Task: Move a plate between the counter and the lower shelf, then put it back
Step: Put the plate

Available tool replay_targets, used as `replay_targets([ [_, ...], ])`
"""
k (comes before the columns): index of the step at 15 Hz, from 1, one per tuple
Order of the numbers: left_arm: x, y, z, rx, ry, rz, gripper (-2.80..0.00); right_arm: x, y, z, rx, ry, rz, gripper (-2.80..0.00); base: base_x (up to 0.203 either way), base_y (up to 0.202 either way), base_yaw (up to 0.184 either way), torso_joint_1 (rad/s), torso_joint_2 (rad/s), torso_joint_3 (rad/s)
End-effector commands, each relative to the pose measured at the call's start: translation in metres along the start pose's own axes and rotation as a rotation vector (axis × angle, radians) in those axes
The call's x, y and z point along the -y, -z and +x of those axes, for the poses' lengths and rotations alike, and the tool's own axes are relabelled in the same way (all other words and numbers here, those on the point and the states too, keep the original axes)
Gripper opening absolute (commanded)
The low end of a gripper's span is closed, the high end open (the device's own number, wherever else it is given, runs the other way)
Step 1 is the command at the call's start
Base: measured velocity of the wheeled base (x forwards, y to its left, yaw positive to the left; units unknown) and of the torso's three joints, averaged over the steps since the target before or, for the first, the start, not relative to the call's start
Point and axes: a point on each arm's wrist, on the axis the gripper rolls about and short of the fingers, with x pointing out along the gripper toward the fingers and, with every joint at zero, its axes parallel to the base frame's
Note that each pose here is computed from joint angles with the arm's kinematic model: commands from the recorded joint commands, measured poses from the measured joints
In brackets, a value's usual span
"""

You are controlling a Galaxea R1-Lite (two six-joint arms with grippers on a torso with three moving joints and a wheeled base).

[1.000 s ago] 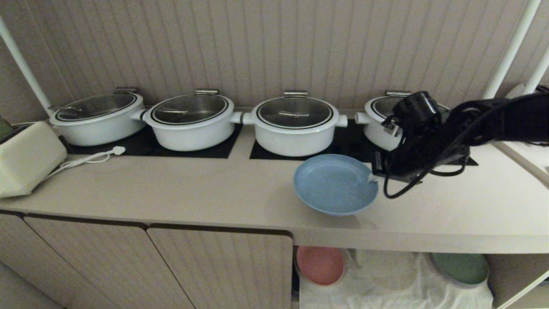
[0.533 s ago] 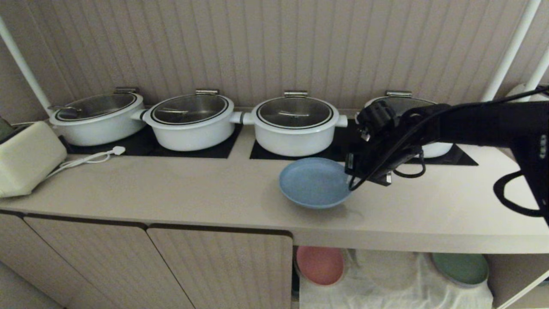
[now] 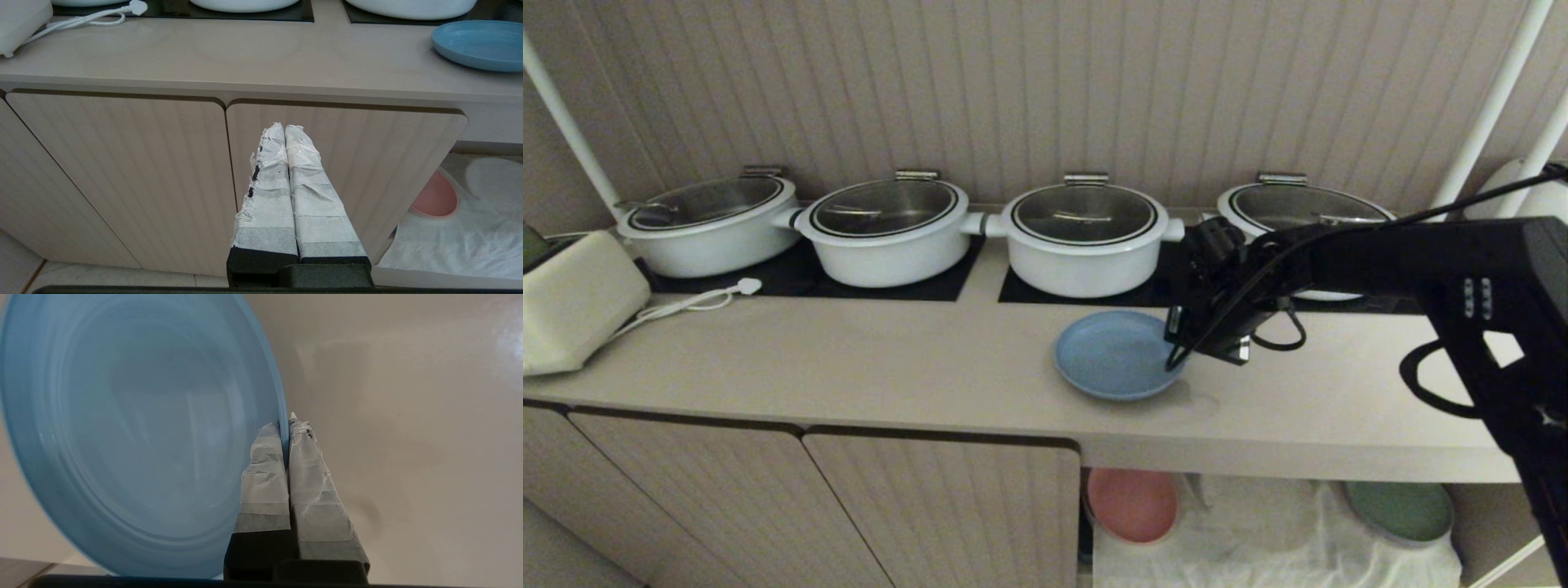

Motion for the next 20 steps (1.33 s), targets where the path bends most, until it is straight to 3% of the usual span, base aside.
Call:
replay_targets([
  [1, 0.0000, 0.0000, 0.0000, 0.000, 0.000, -0.001, -2.80, 0.0004, 0.0007, 0.0016, -0.005, 0.004, 0.003, -2.80, 0.000, 0.000, 0.000, 0.000, 0.00, 0.000],
  [13, 0.0000, 0.0000, 0.0000, 0.000, 0.000, -0.001, -2.80, -0.0007, 0.0014, 0.0015, -0.005, 0.004, -0.001, -2.80, 0.000, 0.000, 0.000, 0.000, 0.00, 0.000],
  [14, 0.0000, 0.0000, 0.0000, 0.000, 0.000, -0.001, -2.80, -0.0008, 0.0013, 0.0009, -0.004, 0.003, -0.001, 0.00, 0.000, 0.000, 0.000, 0.000, 0.00, 0.000],
  [20, 0.0000, 0.0000, 0.0000, 0.000, 0.000, -0.001, -2.80, -0.0011, 0.0019, 0.0013, -0.003, 0.010, -0.004, 0.00, 0.000, 0.000, 0.000, 0.000, 0.00, 0.000],
])
